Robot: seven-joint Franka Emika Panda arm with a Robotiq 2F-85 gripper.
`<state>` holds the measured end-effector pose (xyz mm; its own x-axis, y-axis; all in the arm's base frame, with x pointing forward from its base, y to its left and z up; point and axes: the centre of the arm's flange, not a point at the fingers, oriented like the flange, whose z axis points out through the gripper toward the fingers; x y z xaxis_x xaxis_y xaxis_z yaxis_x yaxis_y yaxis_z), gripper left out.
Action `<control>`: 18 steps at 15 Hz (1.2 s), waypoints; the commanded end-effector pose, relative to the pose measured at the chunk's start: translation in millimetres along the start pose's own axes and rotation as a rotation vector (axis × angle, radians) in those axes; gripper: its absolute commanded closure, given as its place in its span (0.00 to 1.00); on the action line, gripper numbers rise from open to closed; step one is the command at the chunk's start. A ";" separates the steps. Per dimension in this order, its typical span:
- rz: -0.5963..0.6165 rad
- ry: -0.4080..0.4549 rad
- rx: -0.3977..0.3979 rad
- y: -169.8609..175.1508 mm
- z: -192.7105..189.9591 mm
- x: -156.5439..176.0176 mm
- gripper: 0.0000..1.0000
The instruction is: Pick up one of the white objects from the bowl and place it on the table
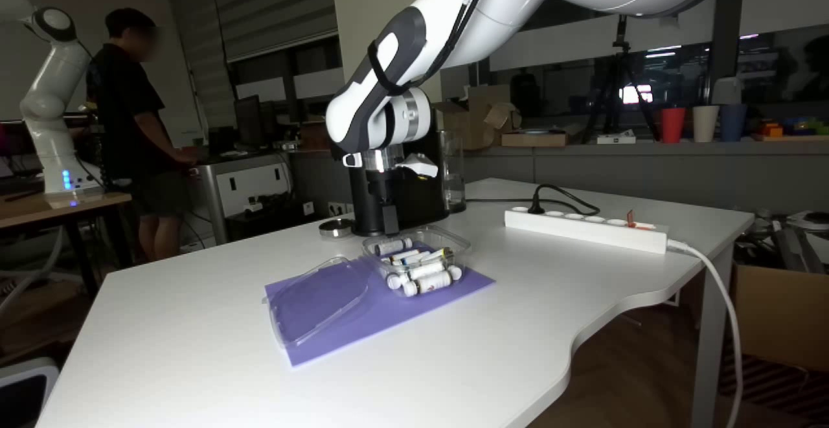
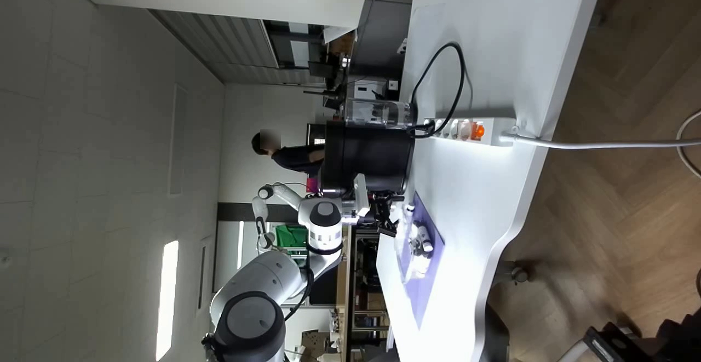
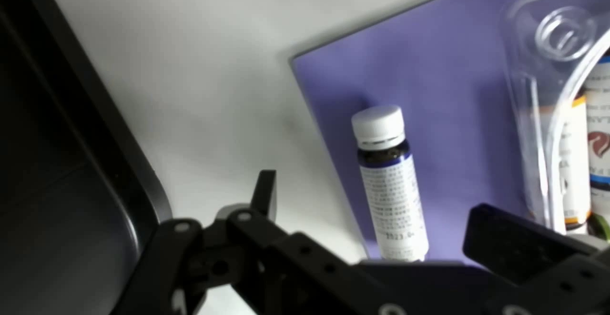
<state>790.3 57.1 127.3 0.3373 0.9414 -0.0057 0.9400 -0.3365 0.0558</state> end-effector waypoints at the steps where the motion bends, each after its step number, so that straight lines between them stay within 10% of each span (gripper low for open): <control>1: 0.009 0.022 -0.001 7.4 11.0 3.3 0.00; 18: 0.044 0.090 -0.110 26.5 -8.5 4.6 0.00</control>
<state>804.4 55.6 139.9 0.3519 0.9336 0.0681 0.9213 -0.3583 0.1509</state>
